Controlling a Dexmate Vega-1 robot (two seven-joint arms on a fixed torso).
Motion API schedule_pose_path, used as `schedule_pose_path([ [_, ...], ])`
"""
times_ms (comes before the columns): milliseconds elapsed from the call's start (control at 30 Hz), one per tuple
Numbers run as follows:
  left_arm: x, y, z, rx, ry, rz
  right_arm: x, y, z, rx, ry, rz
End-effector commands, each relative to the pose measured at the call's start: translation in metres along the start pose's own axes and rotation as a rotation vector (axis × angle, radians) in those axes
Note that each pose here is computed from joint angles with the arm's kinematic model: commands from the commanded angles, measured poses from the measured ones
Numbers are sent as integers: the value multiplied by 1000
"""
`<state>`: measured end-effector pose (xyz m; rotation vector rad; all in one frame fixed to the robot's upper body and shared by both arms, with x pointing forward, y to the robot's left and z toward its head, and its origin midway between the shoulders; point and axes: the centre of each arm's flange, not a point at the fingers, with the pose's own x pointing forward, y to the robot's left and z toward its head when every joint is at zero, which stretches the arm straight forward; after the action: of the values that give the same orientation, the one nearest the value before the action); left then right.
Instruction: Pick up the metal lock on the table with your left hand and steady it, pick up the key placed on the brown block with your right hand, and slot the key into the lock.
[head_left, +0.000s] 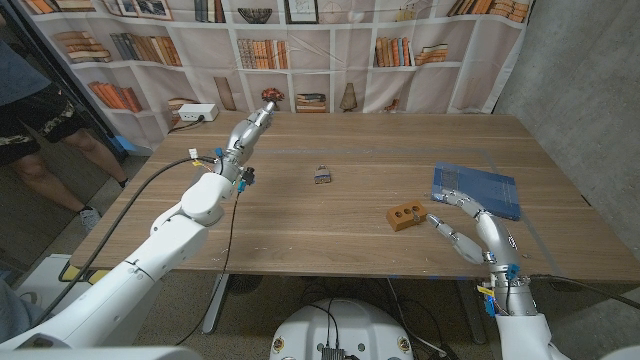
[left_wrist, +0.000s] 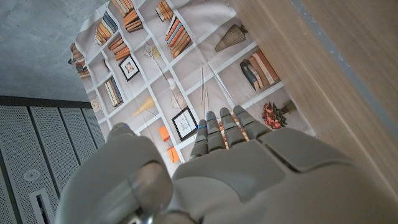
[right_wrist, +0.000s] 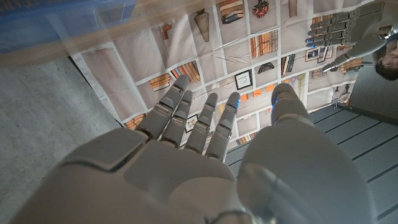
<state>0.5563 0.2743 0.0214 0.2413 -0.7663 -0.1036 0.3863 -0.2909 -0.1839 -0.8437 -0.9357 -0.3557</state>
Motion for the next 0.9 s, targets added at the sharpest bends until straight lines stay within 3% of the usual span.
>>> schedule_pose_path([
  [33,-4,2,6,-13,-40,27,-5,7,-4,-196,-26,-3],
  [433,-4,-1,6,-24,-54,31,-10,18,-10,-339,-37,54],
  [667,-4,-1,5,-29,-60,31,-15,21,-8,-409,-54,56],
  [900,-4,1,7,-27,-70,29,-13,25,-4,-480,-93,68],
])
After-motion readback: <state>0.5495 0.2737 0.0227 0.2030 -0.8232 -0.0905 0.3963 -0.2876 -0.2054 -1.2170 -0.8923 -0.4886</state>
